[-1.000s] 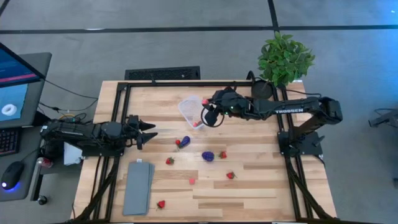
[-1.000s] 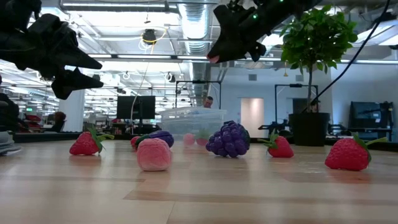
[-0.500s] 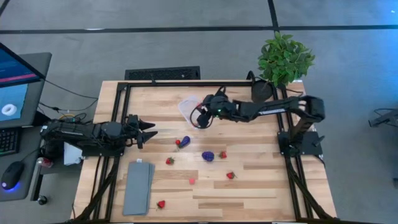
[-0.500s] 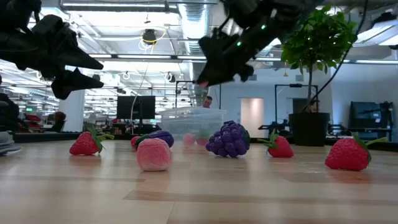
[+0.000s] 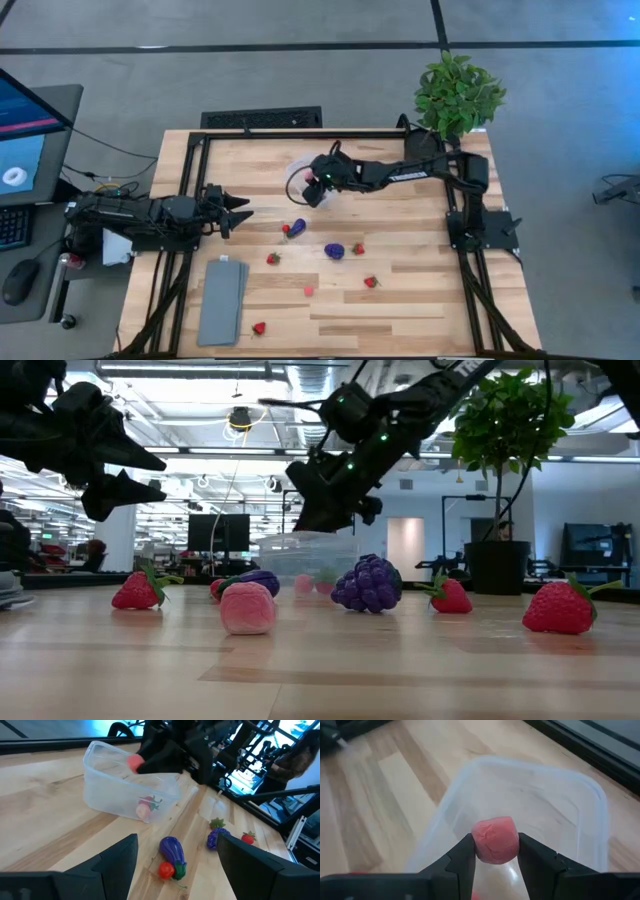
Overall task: Pick and placing Produce into tupperware
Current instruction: Put the right peach into the transparent container, then put the strawberry into the transparent container
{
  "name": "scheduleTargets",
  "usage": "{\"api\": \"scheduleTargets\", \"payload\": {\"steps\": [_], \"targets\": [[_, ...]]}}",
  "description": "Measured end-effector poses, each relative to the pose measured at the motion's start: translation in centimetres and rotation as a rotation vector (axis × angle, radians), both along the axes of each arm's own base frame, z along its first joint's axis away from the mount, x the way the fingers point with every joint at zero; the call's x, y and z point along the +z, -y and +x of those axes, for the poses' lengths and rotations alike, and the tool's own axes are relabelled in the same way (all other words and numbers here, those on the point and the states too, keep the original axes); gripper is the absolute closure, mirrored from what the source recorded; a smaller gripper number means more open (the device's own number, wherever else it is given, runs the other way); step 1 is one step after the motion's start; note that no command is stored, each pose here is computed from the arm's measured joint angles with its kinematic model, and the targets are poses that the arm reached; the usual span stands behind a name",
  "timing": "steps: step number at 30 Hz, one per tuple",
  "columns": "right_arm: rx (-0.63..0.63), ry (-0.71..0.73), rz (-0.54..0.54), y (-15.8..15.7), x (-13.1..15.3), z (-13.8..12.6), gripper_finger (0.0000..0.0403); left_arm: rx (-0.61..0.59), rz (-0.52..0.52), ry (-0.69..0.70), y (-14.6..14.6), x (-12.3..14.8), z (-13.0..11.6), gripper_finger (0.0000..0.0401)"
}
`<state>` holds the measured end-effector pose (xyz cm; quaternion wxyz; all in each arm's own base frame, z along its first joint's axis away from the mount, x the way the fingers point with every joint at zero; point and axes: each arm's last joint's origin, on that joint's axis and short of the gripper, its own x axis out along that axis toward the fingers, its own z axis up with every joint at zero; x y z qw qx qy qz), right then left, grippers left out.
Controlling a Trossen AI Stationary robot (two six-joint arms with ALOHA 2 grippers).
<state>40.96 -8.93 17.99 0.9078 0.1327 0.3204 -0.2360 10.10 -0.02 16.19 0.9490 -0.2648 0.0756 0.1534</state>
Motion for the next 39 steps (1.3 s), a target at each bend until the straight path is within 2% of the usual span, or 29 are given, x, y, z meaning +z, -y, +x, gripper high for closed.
{"api": "scheduleTargets", "payload": {"steps": [16,28,34,39], "targets": [[-0.030,0.010,0.031,1.3,1.0,0.3,0.0241,-0.003,-0.007,0.001,0.0,0.0,0.0,0.0140],[-0.043,-0.015,0.061,0.9,0.8,0.1,0.0191,-0.003,-0.006,0.001,0.0,0.0,0.0,0.0140],[0.045,0.010,0.068,0.1,1.7,0.2,0.0173,-0.003,-0.009,0.002,0.0,0.0,0.0,0.0140],[0.177,0.044,-0.027,-1.7,4.5,-0.2,0.0175,-0.002,-0.011,0.002,0.0,0.0,0.0,0.0140]]}}
